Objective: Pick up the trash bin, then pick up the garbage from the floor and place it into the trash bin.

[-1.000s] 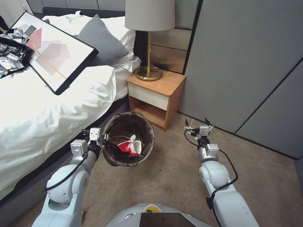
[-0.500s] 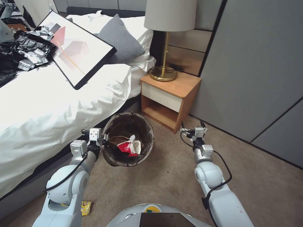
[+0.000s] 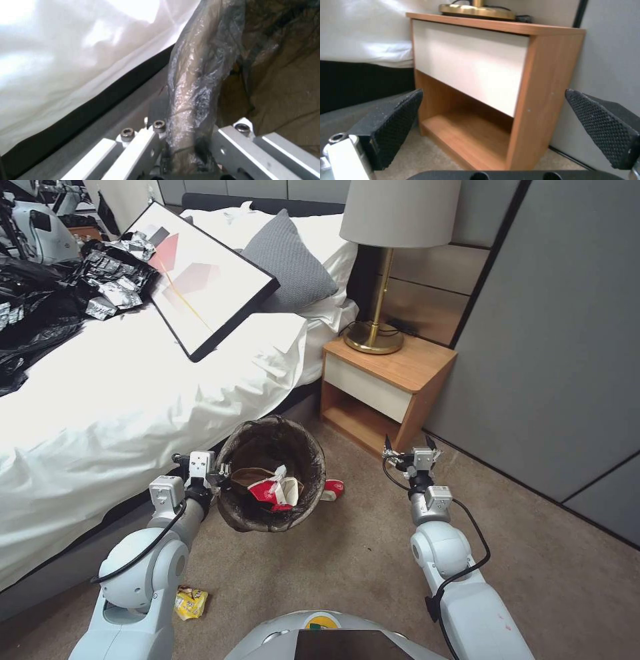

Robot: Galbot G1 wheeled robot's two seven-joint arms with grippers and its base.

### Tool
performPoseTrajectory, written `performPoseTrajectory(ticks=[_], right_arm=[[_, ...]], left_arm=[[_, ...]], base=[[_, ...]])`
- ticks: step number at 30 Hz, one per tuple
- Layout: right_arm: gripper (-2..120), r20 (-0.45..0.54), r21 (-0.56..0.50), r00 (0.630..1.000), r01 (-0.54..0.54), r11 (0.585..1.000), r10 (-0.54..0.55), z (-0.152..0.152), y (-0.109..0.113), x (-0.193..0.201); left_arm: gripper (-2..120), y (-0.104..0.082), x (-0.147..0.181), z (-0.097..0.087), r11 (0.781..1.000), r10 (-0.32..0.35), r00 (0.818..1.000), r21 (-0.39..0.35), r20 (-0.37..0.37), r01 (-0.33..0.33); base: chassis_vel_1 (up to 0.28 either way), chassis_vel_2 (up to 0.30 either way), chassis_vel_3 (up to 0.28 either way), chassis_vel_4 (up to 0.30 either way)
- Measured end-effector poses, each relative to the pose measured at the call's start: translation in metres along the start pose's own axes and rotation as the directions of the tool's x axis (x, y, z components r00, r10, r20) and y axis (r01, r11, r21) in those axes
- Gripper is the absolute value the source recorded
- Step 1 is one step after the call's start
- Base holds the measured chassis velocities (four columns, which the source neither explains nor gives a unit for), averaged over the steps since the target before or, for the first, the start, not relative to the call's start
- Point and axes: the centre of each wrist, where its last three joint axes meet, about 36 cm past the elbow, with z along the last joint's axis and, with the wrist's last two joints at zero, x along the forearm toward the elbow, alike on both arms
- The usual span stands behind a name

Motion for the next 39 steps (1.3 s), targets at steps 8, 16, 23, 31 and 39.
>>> performPoseTrajectory(ticks=[8,16,23,31,39], right_arm=[[100,-0.014,0.0,1.0,0.0,1.0,0.0,0.0045,0.0024,0.0012],[100,-0.022,0.005,1.0,0.007,1.0,-0.007,0.0063,0.0038,0.0026],[100,-0.024,0.006,1.0,0.011,1.0,-0.011,0.0059,0.0046,0.0017],[100,-0.029,0.012,0.999,0.014,1.0,-0.013,0.0066,0.0029,0.002],[100,-0.044,0.007,0.999,0.015,1.0,-0.014,0.0109,0.006,0.008]], left_arm=[[0,0.0004,-0.0003,0.001,1.0,-0.001,1.0,-0.001,-0.004,0.001],[0,0.0014,-0.0006,0.0015,1.0,-0.002,1.0,0.0,-0.005,0.002],[0,0.0014,-0.0012,0.0012,1.0,0.002,1.0,0.004,-0.004,-0.002],[0,0.0023,-0.0018,0.0024,1.0,0.001,1.0,0.005,-0.008,-0.001],[0,0.0012,-0.0021,0.0033,1.0,0.002,1.0,0.01,-0.01,-0.002]], base=[[0.048,0.049,0.049,0.051],[0.013,0.01,0.012,0.011],[0.0,0.0,0.0,0.0],[0.047,0.055,0.052,0.051],[0.049,0.046,0.046,0.053]])
